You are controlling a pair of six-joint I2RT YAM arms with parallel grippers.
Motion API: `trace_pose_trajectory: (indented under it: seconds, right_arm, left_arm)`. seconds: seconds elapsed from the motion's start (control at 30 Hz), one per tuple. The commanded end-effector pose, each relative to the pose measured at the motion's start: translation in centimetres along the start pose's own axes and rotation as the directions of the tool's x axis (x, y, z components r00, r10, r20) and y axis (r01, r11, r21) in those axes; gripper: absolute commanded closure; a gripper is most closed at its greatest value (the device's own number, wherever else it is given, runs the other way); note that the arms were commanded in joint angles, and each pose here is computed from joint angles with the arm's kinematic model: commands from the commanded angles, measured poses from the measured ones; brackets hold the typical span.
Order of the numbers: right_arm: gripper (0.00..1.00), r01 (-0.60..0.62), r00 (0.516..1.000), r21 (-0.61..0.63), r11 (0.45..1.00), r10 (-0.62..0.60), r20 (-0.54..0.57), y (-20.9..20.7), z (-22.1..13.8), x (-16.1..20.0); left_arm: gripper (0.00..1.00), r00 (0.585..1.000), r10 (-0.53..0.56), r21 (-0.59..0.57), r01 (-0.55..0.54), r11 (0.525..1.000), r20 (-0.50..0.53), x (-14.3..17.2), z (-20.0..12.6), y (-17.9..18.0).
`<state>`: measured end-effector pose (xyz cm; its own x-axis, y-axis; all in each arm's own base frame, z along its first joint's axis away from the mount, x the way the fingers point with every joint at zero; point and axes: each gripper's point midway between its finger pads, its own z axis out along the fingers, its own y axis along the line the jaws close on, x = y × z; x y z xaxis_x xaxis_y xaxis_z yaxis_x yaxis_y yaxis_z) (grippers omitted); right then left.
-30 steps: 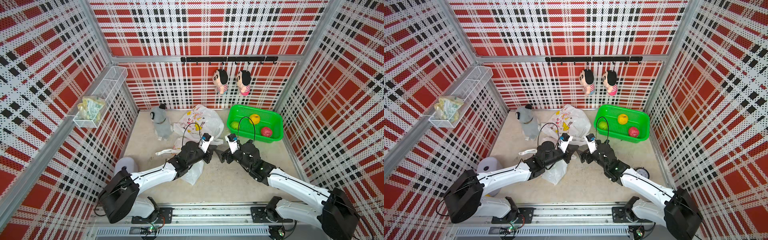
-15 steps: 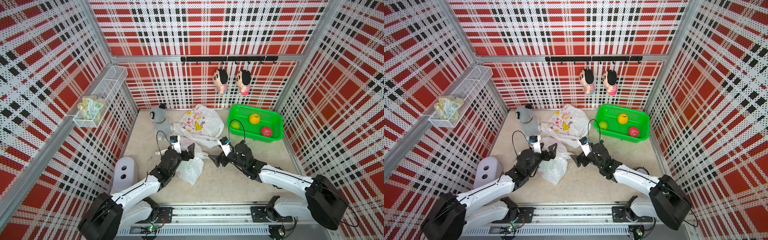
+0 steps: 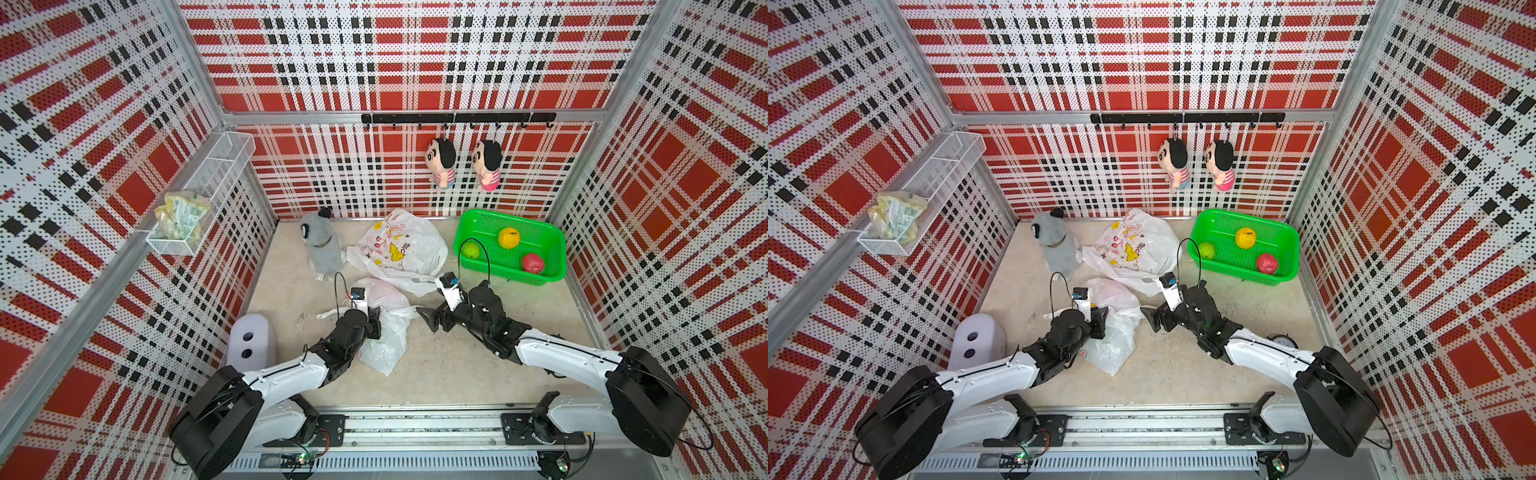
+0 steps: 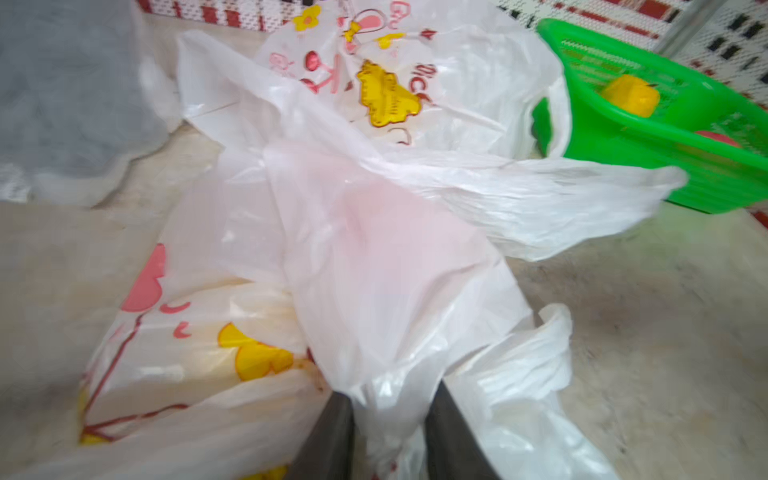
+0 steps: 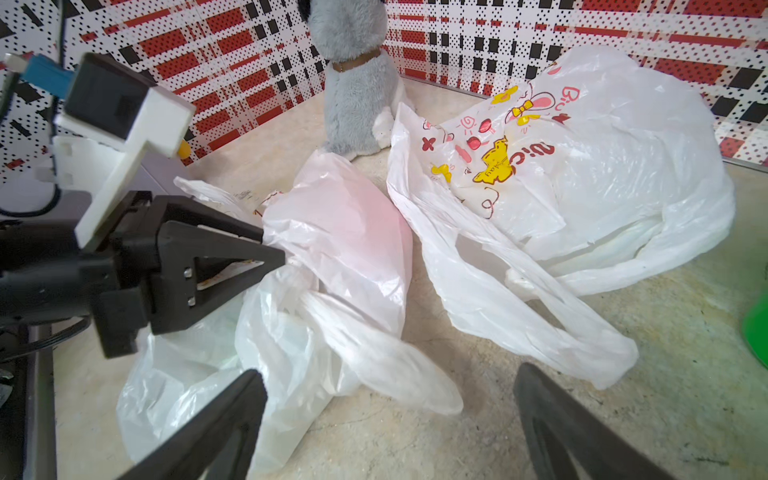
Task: Untie the knot of a plastic bag & take out the apple
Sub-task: Adjust the plastic bag at the center of the board.
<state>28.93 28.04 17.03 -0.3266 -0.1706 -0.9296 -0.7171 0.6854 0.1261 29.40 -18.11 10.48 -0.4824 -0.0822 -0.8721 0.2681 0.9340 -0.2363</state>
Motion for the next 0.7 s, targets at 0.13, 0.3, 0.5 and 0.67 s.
trace_pose_trajectory:
  seconds: [0.13, 0.3, 0.5, 0.67]
  right_arm:
    - [0.02, 0.03, 0.999, 0.078, 0.997, -0.033, 0.039, -0.8, -2.6, -1.3]
    - [0.01, 0.071, 0.996, 0.082, 0.994, -0.075, 0.039, -0.6, -4.8, -0.7]
    - [0.01, 0.097, 0.994, 0.097, 0.991, -0.1, 0.032, -0.7, -6.7, 0.1]
    - [0.04, 0.084, 0.996, 0.124, 0.989, -0.087, 0.016, -1.4, -6.6, 0.6]
  left_arm:
    - [0.98, 0.957, 0.262, 0.304, -0.287, 0.909, 0.122, -3.6, -0.4, -8.7]
    - [0.97, 0.886, 0.433, 0.528, -0.449, 0.721, 0.164, -3.8, -1.0, -14.3]
    - [1.0, 0.805, 0.573, 0.626, -0.529, 0.573, 0.155, -1.9, -0.7, -15.9]
    - [0.99, 0.788, 0.584, 0.685, -0.534, 0.495, 0.193, -2.3, 0.2, -16.1]
